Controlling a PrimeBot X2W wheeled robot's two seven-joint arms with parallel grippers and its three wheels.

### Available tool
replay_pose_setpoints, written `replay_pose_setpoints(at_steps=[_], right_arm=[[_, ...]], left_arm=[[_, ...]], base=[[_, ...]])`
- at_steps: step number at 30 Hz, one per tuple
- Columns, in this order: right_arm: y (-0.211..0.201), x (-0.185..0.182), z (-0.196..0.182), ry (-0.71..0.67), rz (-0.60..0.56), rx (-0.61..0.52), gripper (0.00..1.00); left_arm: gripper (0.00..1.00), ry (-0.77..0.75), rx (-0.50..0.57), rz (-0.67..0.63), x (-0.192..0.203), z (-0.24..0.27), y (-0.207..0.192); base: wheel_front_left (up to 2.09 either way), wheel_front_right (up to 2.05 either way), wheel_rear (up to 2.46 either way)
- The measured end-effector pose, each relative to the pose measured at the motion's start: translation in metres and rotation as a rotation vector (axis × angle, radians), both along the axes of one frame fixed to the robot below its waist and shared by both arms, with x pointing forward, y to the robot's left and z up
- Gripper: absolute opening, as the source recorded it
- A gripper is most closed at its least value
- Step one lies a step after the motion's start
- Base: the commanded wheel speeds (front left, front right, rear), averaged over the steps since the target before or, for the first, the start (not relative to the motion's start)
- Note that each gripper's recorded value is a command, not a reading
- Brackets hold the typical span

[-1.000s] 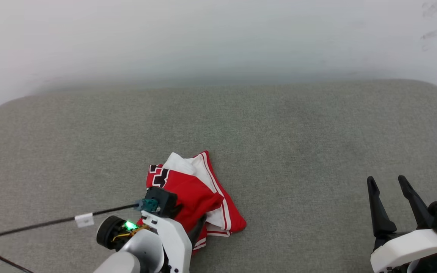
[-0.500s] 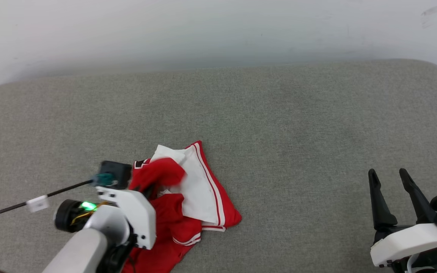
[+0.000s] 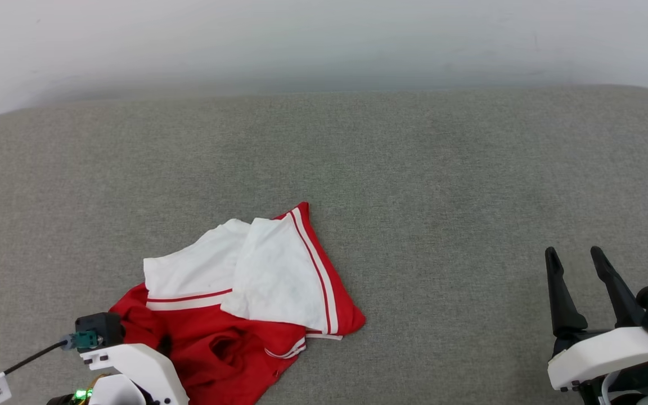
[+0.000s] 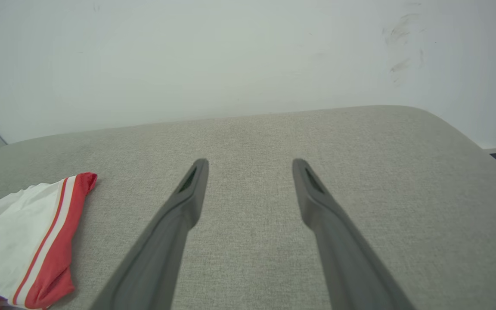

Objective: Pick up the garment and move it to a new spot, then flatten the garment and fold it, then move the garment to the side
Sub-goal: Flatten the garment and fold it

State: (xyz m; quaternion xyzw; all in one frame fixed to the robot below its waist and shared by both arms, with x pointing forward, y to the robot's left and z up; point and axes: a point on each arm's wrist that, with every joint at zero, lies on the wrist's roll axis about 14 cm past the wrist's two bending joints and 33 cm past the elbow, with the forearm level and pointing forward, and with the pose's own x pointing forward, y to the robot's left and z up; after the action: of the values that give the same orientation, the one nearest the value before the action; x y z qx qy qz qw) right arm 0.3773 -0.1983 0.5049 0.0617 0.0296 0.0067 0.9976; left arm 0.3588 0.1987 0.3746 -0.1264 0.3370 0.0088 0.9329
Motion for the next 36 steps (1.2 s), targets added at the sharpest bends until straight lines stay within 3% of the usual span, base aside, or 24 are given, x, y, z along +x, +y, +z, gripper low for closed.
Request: replay_pose_setpoints(at_steps=[5, 11, 20, 30, 36], right_arm=[[0.003, 0.001, 0.005, -0.015, 0.008, -0.005, 1.00], [0.003, -0.004, 0.013, -0.031, 0.011, -0.012, 1.00], [0.002, -0.020, 0.021, -0.043, 0.009, -0.026, 1.00], [0.004, -0.028, 0.028, -0.054, 0.013, -0.034, 1.00], [0.018, -0.019, 0.013, 0.017, 0.059, -0.070, 1.00]], left_arm=[[1.00, -0.121, 0.026, -0.005, 0.008, 0.015, -0.004], [1.00, -0.402, 0.123, -0.058, 0.030, 0.068, -0.012], [1.00, -0.677, 0.137, -0.123, 0.030, 0.131, -0.042], [1.00, -0.728, 0.105, -0.157, 0.014, 0.146, -0.067], [1.00, -0.733, 0.099, -0.134, 0.014, 0.148, -0.065]], base=[[0.00, 0.00, 0.00], [0.00, 0.00, 0.00], [0.00, 0.00, 0.00], [0.00, 0.00, 0.00], [0.00, 0.00, 0.00]])
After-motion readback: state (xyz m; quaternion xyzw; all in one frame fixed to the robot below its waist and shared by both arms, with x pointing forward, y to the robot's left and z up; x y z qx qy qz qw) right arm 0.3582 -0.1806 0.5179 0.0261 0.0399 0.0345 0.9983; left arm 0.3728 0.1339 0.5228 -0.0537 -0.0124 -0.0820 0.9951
